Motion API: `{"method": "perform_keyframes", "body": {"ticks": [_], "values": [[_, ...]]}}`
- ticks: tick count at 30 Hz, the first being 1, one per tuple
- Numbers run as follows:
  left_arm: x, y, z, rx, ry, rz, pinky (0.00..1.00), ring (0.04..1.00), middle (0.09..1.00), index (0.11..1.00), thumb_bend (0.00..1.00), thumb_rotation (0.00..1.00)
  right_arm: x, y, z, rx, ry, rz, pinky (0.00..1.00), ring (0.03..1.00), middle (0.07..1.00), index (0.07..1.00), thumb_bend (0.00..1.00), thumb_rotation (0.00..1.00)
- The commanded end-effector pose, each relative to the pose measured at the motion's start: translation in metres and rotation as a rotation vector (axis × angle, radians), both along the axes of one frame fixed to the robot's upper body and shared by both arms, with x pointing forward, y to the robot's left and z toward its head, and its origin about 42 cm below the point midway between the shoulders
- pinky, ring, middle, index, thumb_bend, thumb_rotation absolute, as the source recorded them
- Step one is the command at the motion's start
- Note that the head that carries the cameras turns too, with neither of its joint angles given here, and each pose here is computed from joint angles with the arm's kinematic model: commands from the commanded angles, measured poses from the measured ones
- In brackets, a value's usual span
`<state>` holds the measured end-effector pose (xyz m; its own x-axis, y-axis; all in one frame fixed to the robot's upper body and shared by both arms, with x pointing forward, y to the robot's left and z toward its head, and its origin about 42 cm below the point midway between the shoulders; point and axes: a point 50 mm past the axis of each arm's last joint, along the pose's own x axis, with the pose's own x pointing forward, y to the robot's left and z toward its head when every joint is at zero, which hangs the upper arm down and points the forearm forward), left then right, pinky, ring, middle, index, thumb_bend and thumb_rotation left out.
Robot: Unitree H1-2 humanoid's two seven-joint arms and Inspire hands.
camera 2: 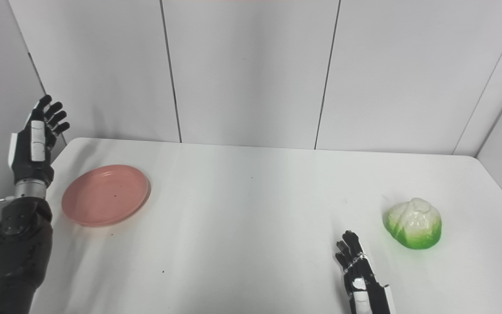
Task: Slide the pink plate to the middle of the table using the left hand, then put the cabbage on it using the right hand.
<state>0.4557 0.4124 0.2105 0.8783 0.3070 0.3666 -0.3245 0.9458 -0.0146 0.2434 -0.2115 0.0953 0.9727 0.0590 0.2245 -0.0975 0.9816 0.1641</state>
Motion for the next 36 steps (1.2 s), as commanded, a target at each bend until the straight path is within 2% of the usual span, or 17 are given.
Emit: {"method": "perform_keyframes", "body": {"ticks": [1, 6, 11, 16, 19, 23, 28, 29, 31, 36], "values": [[0.013, 0.017, 0.037, 0.024, -0.101, 0.008, 0.86, 0.878, 0.873, 0.858, 0.91, 0.92, -0.016, 0.003, -0.022, 0.003, 0.097, 0.003, 0.96, 0.943, 0.955, 0.921, 0.88, 0.91], [0.017, 0.036, 0.021, 0.015, -0.016, 0.056, 0.86, 0.884, 0.871, 0.847, 0.89, 0.90, -0.019, 0.003, -0.021, 0.001, 0.092, 0.008, 0.96, 0.948, 0.963, 0.927, 0.88, 0.91], [0.019, 0.042, 0.006, -0.005, 0.059, 0.059, 0.84, 0.871, 0.850, 0.831, 0.93, 0.88, -0.021, 0.001, -0.020, -0.004, 0.091, 0.004, 0.96, 0.944, 0.958, 0.920, 0.88, 0.91], [0.020, 0.040, -0.010, -0.096, 0.098, 0.023, 0.93, 0.894, 0.841, 0.814, 0.95, 0.84, -0.022, 0.001, -0.019, -0.013, 0.090, 0.005, 0.95, 0.941, 0.954, 0.918, 0.88, 0.91], [0.019, 0.038, -0.022, -0.136, 0.134, -0.002, 0.97, 0.919, 0.860, 0.835, 0.94, 0.86, -0.024, 0.002, -0.018, -0.013, 0.091, 0.006, 0.95, 0.940, 0.955, 0.918, 0.88, 0.91], [0.016, 0.038, -0.036, -0.191, 0.179, -0.005, 0.94, 0.913, 0.870, 0.836, 0.92, 0.87, -0.026, 0.004, -0.016, -0.014, 0.094, 0.001, 0.95, 0.935, 0.949, 0.912, 0.89, 0.91], [0.014, 0.032, -0.048, -0.223, 0.191, -0.015, 0.88, 0.904, 0.876, 0.812, 0.88, 0.87, -0.026, 0.006, -0.013, -0.010, 0.092, 0.003, 0.95, 0.935, 0.949, 0.912, 0.89, 0.90], [0.014, 0.028, -0.050, -0.225, 0.197, -0.020, 0.88, 0.923, 0.896, 0.822, 0.93, 0.88, -0.026, 0.006, -0.013, -0.011, 0.091, 0.005, 0.96, 0.936, 0.952, 0.915, 0.89, 0.91], [0.014, 0.021, -0.056, -0.224, 0.212, -0.045, 0.88, 0.942, 0.918, 0.832, 0.95, 0.88, -0.026, 0.006, -0.012, -0.013, 0.090, 0.005, 0.96, 0.936, 0.953, 0.915, 0.88, 0.91], [0.008, 0.008, -0.072, -0.200, 0.235, -0.112, 0.91, 0.954, 0.919, 0.863, 0.95, 0.88, -0.026, 0.008, -0.011, -0.010, 0.089, 0.002, 0.96, 0.931, 0.950, 0.914, 0.87, 0.91]]}}
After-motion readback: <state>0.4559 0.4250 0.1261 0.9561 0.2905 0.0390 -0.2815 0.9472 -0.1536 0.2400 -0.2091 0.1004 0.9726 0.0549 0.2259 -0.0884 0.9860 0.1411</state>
